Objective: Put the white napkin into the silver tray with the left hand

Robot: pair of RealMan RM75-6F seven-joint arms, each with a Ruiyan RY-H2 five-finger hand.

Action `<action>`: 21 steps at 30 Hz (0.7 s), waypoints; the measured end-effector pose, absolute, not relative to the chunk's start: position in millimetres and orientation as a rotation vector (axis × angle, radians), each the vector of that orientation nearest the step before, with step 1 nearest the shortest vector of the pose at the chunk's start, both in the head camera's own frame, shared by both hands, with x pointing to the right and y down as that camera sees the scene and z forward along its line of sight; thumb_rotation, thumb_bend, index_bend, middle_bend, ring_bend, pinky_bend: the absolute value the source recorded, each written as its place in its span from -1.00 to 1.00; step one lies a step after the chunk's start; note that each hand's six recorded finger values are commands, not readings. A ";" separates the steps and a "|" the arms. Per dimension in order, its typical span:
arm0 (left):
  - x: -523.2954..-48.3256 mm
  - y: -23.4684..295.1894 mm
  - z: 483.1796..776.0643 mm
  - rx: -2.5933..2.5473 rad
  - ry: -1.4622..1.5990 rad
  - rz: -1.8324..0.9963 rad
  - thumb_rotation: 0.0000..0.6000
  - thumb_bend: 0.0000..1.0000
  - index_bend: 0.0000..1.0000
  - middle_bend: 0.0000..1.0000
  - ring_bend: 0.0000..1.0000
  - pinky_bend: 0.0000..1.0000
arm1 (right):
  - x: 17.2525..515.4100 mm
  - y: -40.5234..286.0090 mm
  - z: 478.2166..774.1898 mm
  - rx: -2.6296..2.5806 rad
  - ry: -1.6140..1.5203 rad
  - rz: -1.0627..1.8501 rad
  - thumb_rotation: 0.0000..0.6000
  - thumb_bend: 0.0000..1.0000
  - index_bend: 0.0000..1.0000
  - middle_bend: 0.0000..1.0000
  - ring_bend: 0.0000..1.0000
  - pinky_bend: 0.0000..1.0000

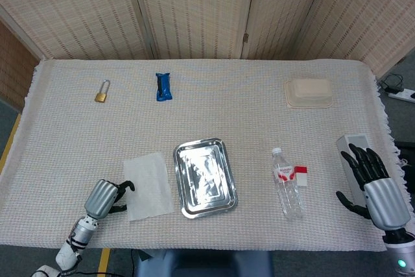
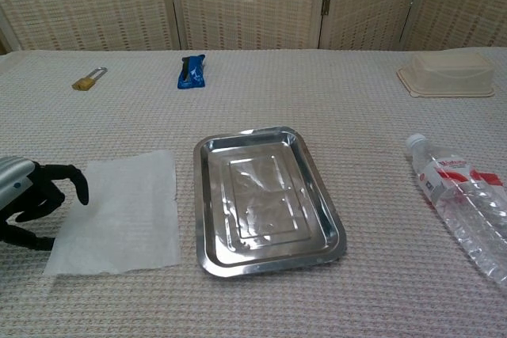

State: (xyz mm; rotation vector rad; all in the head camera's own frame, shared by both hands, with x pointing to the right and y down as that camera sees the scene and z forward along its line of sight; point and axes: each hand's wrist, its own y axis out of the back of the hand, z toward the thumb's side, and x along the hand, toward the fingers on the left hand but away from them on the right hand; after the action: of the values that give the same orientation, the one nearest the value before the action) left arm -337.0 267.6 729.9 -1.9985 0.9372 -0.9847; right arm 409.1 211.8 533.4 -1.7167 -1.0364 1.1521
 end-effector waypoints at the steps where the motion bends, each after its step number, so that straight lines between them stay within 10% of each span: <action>1: -336.3 267.8 730.8 -2.004 0.939 -0.984 1.00 -0.19 0.17 1.00 1.00 1.00 | 409.7 211.7 532.8 -1.715 -1.038 1.153 1.00 -0.37 -1.00 -1.00 -1.00 -1.00; 7: -333.7 268.2 730.6 -2.035 0.968 -0.953 1.00 0.28 0.23 1.00 1.00 1.00 | 410.9 213.1 531.0 -1.709 -1.040 1.160 1.00 -0.37 -1.00 -1.00 -1.00 -1.00; 21: -339.9 251.4 702.9 -1.920 1.047 -0.835 1.00 0.36 0.26 1.00 1.00 1.00 | 407.3 215.2 536.5 -1.727 -1.019 1.176 1.00 -0.37 -1.00 -1.00 -1.00 -1.00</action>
State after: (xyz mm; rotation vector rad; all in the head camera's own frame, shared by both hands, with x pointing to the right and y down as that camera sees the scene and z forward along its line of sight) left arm -339.9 251.4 702.9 -1.9205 1.0473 -0.8346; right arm 407.3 215.2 536.5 -1.7268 -1.0186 1.1757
